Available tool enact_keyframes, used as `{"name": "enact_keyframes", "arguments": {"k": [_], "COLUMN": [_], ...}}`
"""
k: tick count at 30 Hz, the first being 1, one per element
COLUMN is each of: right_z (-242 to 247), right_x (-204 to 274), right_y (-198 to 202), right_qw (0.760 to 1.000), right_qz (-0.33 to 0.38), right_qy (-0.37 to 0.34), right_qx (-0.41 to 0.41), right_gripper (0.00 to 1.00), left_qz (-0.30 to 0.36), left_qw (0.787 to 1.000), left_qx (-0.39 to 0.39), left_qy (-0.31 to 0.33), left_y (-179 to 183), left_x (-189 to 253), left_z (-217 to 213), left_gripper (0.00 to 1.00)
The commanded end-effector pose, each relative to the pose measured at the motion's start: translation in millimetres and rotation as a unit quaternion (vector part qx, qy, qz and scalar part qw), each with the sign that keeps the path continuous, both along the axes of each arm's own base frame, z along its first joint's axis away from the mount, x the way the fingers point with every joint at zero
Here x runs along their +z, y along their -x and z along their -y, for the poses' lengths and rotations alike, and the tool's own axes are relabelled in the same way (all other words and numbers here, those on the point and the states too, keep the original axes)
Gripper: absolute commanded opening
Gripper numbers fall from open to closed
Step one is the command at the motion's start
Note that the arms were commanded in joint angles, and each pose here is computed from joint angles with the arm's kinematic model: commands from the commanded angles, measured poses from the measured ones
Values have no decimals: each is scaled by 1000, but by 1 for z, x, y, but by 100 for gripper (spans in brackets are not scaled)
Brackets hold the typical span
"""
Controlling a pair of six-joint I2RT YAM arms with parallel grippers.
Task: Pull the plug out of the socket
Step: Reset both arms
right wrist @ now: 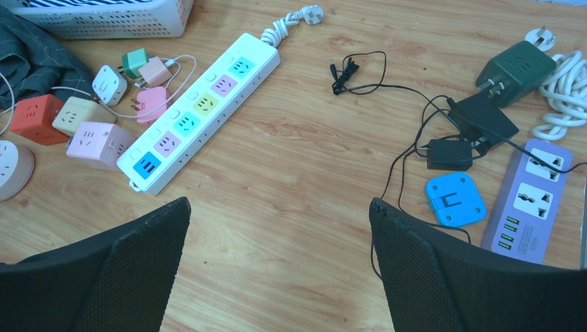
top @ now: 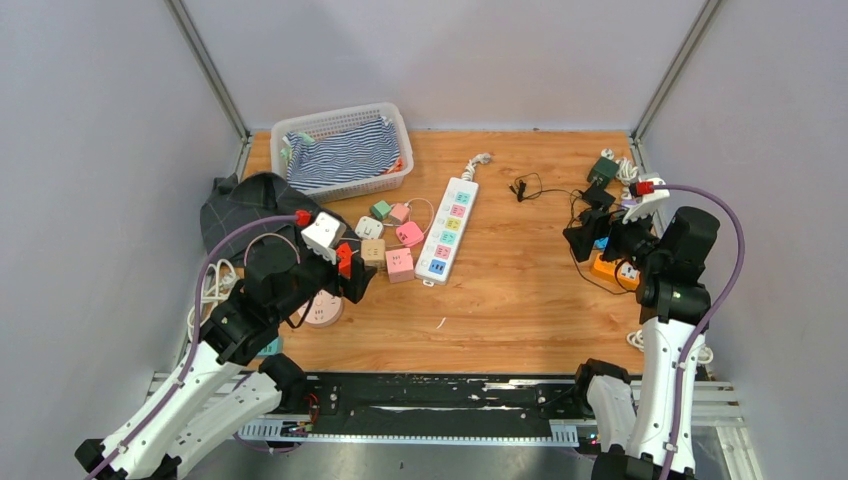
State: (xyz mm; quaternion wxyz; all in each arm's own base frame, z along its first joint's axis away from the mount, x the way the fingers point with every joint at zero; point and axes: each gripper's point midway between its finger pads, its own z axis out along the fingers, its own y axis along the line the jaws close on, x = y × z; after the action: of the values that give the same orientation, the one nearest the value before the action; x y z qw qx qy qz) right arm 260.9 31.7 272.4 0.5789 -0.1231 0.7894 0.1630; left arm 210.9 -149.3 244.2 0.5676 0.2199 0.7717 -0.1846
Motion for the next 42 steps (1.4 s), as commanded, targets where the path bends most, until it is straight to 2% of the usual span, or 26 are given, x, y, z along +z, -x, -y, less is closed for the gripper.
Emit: {"name": "enact_keyframes", "arguments": {"k": [1,42], "right_z": [-1,-2], "right_x": [9,12], "right_y": [5,7], "right_qw": [1000,1000], "right_qz": [9,15], "right_qy": [3,6], "right_qx": [5,7], "right_gripper": [100,100], "left_qz": [-2,-5], "left_qw": [1000,1000], "left_qx": [-2,1], "left_qy": [-3,-4], "left_y": [0,-1], "left_x": [-5,-7], "left_z": [0,-1], "left_gripper": [100,100]}}
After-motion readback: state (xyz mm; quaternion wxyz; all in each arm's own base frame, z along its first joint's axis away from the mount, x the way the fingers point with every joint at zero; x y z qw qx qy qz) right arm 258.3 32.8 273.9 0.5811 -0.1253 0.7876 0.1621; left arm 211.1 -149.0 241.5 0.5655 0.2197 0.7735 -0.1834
